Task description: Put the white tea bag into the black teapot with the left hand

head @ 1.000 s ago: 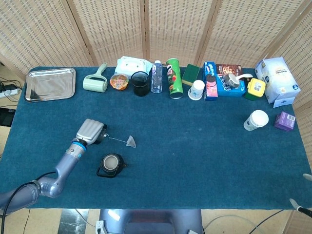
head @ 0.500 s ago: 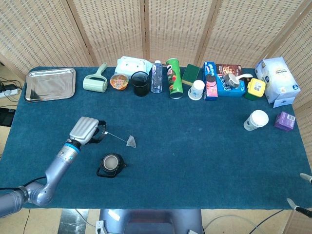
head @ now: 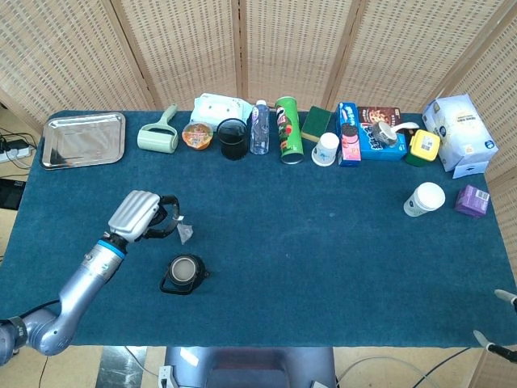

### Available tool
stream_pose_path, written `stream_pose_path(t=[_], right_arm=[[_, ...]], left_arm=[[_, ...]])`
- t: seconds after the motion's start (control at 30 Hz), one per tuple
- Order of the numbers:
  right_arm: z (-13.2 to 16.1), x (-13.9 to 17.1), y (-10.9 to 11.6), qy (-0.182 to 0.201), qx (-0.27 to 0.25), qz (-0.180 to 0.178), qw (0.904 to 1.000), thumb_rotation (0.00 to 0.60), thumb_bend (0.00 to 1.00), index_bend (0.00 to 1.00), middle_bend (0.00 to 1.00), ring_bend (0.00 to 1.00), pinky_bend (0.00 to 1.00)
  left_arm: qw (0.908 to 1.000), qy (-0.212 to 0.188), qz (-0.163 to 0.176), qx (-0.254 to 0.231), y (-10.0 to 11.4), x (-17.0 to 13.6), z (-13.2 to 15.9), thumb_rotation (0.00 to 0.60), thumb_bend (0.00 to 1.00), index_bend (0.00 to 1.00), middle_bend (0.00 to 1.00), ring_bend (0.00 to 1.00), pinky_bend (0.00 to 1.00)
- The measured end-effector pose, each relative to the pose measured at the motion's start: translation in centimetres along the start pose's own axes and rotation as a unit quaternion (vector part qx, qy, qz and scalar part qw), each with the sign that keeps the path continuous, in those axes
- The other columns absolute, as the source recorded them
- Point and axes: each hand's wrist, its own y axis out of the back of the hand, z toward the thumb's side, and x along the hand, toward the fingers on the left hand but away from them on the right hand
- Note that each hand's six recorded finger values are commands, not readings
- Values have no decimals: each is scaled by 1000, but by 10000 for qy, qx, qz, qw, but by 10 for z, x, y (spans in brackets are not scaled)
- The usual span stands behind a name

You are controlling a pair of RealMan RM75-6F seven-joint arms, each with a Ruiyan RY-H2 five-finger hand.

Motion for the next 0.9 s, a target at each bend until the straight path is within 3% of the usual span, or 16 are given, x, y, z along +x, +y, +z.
stream_pose_path(t=[0.47, 0.9], right_arm=[[-3, -1, -3, 13, -59, 33, 10000, 600, 184, 248, 273, 191, 153], [-1, -3, -6, 48, -44, 85, 9999, 600, 185, 248, 273, 191, 152]], left_arm=[[9983, -385, 214, -380, 35, -31, 23, 600, 520, 679, 1000, 1000, 951], [9968, -702, -16, -384, 33, -53, 39, 600, 520, 679, 1000, 1000, 951]])
